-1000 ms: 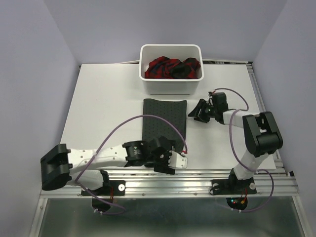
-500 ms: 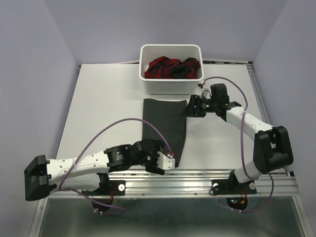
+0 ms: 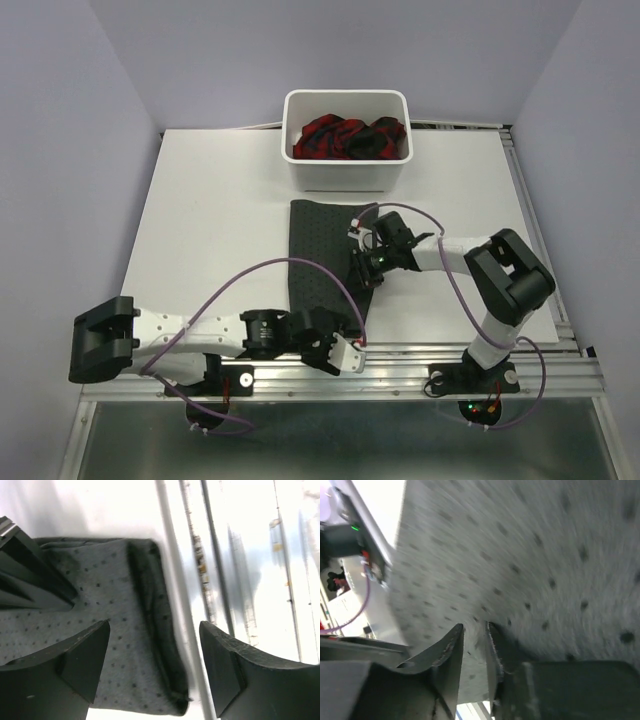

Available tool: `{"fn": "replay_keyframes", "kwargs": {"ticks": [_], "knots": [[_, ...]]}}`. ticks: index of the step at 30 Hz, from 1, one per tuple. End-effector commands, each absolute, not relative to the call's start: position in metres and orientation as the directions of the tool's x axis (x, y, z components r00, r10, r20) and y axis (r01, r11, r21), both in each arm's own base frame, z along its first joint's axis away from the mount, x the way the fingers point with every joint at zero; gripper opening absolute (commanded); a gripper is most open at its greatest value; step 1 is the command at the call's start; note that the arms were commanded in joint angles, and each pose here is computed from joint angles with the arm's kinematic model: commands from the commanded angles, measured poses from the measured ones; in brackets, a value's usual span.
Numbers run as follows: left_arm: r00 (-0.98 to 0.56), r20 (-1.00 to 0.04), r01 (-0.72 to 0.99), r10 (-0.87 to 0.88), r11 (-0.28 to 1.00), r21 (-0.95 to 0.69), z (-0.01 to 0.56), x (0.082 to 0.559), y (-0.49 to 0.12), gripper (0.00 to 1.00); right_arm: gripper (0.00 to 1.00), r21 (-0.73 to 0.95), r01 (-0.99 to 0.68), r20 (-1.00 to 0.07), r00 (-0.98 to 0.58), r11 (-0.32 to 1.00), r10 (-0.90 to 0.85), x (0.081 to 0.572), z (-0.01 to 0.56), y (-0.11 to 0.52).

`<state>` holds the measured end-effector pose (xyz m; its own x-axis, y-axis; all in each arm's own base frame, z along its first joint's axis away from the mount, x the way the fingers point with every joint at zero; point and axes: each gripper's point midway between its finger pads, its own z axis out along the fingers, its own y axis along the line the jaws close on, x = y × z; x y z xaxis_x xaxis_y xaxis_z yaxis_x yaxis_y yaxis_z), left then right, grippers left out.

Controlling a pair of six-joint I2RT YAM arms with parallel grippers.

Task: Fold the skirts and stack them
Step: Fold the skirt

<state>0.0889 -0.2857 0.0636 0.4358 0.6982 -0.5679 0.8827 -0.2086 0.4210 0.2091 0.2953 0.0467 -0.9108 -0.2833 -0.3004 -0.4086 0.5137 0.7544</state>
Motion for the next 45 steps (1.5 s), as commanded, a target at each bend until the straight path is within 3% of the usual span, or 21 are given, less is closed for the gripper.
{"fn": "replay_keyframes", "kwargs": {"ticks": [1,17,23,28,29,31,34,45], "knots": [[0.435,-0.559,0.878,0.706,-0.196,0.436,0.057,0.083,-0.29,0.82,0.28,0.757,-0.427,-0.305,-0.9,0.494,-0.311,0.198,0.032,0.298],[0.382,-0.424,0.867,0.821,-0.16,0.472,0.029,0.089,-0.29,0.66,0.22,0.766,-0.413,-0.223,-0.889,0.492,-0.399,0.158,0.011,0.298],[0.399,-0.419,0.837,0.815,-0.137,0.53,0.042,0.091,-0.289,0.67,0.21,0.77,-0.414,-0.217,-0.885,0.485,-0.411,0.153,0.012,0.299],[0.367,-0.427,0.82,0.827,-0.071,0.568,0.056,0.099,-0.29,0.8,0.21,0.769,-0.413,-0.219,-0.887,0.488,-0.406,0.152,0.011,0.298],[0.367,-0.434,0.82,0.823,-0.066,0.568,0.059,0.099,-0.29,0.89,0.21,0.768,-0.414,-0.219,-0.887,0.489,-0.407,0.152,0.011,0.298],[0.376,-0.423,0.82,0.824,-0.084,0.565,0.056,0.097,-0.286,0.96,0.21,0.771,-0.412,-0.217,-0.887,0.485,-0.408,0.152,0.013,0.299],[0.393,-0.402,0.822,0.827,-0.12,0.557,0.044,0.095,-0.285,0.98,0.21,0.771,-0.416,-0.221,-0.885,0.482,-0.41,0.152,0.014,0.299],[0.394,-0.367,0.848,0.842,-0.179,0.499,0.016,0.086,-0.288,0.73,0.2,0.801,-0.409,-0.214,-0.878,0.438,-0.429,0.136,0.021,0.293]]}}
